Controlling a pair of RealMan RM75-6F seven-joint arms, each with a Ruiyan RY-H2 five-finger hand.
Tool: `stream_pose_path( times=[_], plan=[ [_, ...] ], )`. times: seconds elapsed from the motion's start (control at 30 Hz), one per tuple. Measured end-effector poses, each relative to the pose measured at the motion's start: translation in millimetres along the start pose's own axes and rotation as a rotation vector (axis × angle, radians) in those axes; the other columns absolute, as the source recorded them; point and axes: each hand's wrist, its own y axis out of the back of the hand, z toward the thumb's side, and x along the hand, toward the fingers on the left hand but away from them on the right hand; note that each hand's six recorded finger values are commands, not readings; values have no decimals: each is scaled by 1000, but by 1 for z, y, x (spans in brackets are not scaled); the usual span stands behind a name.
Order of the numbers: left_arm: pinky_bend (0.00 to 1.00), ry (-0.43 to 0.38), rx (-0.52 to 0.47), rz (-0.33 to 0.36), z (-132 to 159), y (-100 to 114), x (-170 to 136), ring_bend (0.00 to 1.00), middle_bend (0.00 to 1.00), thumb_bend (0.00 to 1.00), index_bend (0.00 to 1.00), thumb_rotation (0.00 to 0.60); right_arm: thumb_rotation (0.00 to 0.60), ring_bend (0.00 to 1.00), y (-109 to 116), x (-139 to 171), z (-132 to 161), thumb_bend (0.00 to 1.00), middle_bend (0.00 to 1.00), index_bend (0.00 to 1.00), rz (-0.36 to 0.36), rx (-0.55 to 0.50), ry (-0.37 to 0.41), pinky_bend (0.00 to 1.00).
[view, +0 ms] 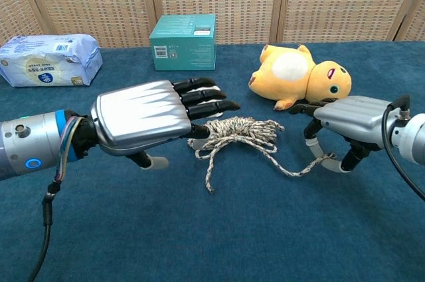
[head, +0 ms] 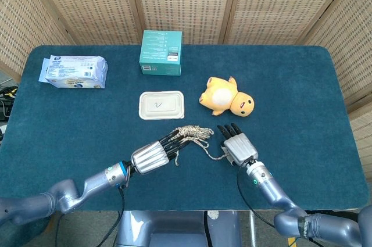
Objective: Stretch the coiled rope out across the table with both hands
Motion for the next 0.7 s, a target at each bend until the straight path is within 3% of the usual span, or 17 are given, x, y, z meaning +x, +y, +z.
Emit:
stream_pose_path(
  times=[0.4,0.7],
  plan=[
    [0,-79,44,-21,26,-14,30,0,0,253,479,600,600,0,-2,-4,-7,519,0,658,14,-7,-5,0],
    [0,-90,78,-39,35,-21,37,0,0,306,494,600,600,0,-5,-6,-6,519,0,658,21,-14,3,0]
  ],
)
